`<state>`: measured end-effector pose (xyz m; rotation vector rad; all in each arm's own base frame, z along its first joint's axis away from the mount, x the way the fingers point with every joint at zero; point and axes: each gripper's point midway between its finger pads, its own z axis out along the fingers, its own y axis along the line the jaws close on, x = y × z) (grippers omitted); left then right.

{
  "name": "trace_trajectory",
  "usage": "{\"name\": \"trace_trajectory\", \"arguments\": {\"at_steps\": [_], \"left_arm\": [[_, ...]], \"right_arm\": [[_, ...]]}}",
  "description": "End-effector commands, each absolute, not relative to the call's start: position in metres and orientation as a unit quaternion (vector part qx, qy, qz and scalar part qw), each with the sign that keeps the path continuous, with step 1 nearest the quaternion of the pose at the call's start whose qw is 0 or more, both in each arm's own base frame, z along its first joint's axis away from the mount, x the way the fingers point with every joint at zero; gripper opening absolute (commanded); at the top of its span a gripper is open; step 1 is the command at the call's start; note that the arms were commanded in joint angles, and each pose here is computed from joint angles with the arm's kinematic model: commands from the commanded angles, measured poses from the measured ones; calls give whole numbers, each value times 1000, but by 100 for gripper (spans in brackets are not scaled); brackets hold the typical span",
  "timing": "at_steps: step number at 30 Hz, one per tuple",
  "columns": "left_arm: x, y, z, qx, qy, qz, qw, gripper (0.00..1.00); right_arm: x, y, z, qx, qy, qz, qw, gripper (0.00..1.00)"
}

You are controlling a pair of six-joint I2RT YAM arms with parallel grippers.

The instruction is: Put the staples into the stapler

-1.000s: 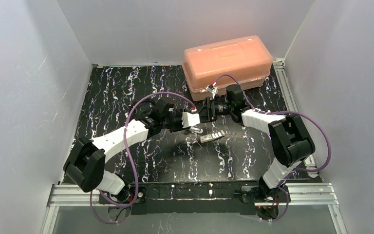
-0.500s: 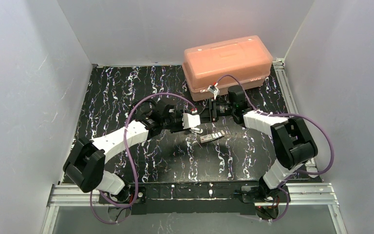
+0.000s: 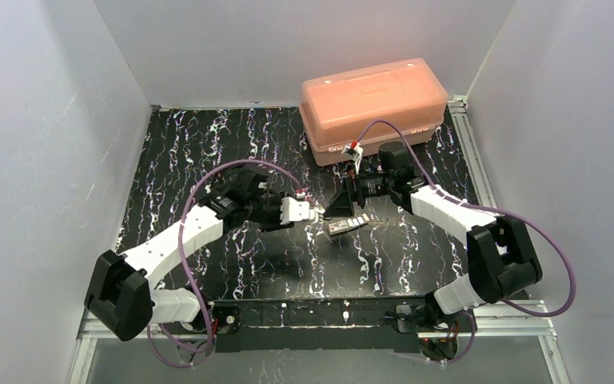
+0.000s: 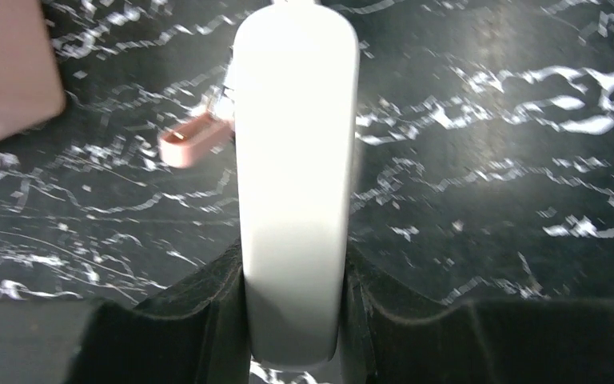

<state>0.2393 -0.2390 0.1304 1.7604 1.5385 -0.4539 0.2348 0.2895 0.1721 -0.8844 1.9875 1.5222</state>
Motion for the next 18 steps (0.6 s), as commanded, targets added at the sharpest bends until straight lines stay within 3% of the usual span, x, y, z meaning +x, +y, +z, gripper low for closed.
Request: {"name": "trace_trajectory", "arguments": {"at_steps": [1, 18], "left_arm": [[191, -212, 110, 705, 595, -235, 307, 0], [210, -151, 38, 713, 631, -223, 208, 0]], "right_arm": [[240, 275, 181, -392, 714, 496, 303, 99], [288, 202, 178, -355, 783, 285, 424, 99]]}}
